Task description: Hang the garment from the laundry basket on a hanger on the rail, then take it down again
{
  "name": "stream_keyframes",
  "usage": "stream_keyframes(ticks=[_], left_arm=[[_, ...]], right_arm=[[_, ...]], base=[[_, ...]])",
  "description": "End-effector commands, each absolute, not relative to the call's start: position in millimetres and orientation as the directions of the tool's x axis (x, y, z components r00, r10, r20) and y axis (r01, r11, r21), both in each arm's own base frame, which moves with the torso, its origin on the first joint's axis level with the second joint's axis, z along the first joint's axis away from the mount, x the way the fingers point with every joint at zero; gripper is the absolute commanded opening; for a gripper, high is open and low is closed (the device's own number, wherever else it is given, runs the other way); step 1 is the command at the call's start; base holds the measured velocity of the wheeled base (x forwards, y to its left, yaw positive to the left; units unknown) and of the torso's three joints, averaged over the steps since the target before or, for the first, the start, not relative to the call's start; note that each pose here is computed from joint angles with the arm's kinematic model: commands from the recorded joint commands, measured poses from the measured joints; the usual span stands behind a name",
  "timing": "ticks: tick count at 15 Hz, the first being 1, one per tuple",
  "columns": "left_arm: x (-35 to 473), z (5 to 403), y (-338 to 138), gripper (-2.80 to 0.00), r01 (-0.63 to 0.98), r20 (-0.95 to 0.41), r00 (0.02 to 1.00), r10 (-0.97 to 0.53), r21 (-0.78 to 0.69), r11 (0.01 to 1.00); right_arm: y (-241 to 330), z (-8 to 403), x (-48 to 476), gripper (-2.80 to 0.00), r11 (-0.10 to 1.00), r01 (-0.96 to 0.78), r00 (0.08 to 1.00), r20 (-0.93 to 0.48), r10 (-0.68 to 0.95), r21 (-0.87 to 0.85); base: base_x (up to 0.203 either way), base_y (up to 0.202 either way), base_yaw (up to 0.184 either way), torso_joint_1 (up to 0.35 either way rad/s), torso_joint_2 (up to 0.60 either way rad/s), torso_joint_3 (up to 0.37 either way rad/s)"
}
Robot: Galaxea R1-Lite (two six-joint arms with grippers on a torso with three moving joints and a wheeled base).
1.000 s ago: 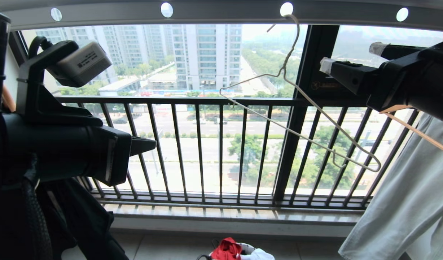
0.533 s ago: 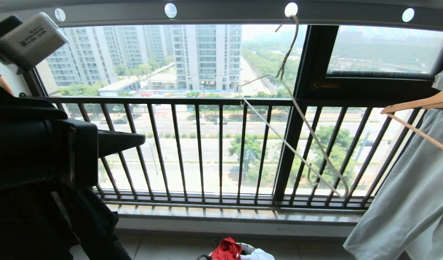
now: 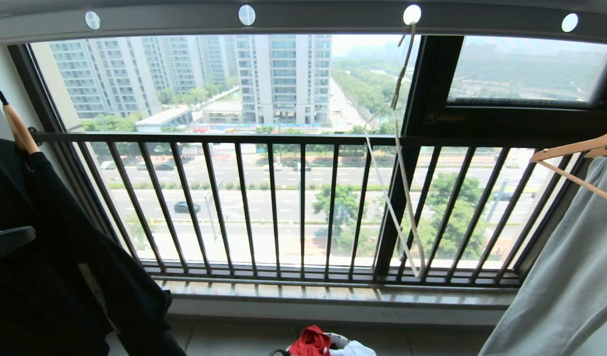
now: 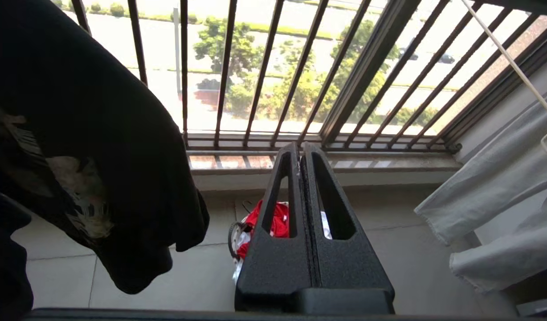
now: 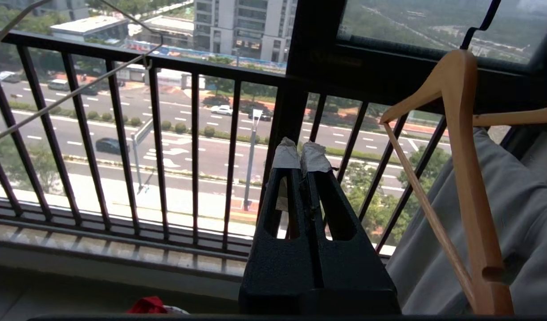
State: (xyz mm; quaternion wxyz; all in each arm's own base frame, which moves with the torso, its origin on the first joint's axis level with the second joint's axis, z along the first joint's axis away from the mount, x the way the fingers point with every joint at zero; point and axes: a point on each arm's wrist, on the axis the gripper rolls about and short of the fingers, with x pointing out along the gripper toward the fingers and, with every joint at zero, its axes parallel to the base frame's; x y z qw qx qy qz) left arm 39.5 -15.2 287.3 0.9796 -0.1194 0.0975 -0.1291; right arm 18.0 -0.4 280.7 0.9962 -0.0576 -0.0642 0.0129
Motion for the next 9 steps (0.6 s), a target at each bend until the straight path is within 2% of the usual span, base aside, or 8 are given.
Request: stream_keyframes(ticks=[1,3,5,7,9], left_arm=[[-23,282,12,-2.80,0.120,0.051,0.993,-0.109,-0.314,0.942],[-57,269,14,-2.80,-0.017,0.127,0.990,0.063,-0.333,0.943],[-78,249,9,-2.80,-0.134,0.098,0.980,0.171,-0.307,0.942],[-85,223,4,-2.80,-0.148,0.055,0.985,0.166,-0.249,0.957],[-84,190,3,-2.80,-0.144,0.024,0.988,0.151,-0.199,0.969]], right_arm=[[-10,267,-25,-2.80,0.993,0.074,0.991,0.122,-0.063,-0.091],[-13,266,-56,-2.80,0.994,0.105,0.990,0.097,-0.100,-0.044],[-13,259,-76,-2.80,0.990,0.137,0.987,0.091,-0.134,-0.028],[-9,248,-89,-2.80,0.981,0.189,0.980,0.071,-0.186,-0.032],[-6,229,-97,-2.80,0.986,0.160,0.986,0.048,-0.158,-0.040]], base=[[0.000,0.000,0.000,0.000,0.00,0.000],[0.000,0.000,0.000,0.000,0.00,0.000],[0.000,0.000,0.000,0.000,0.00,0.000],[0.000,0.000,0.000,0.000,0.00,0.000],[0.000,0.000,0.000,0.000,0.00,0.000]])
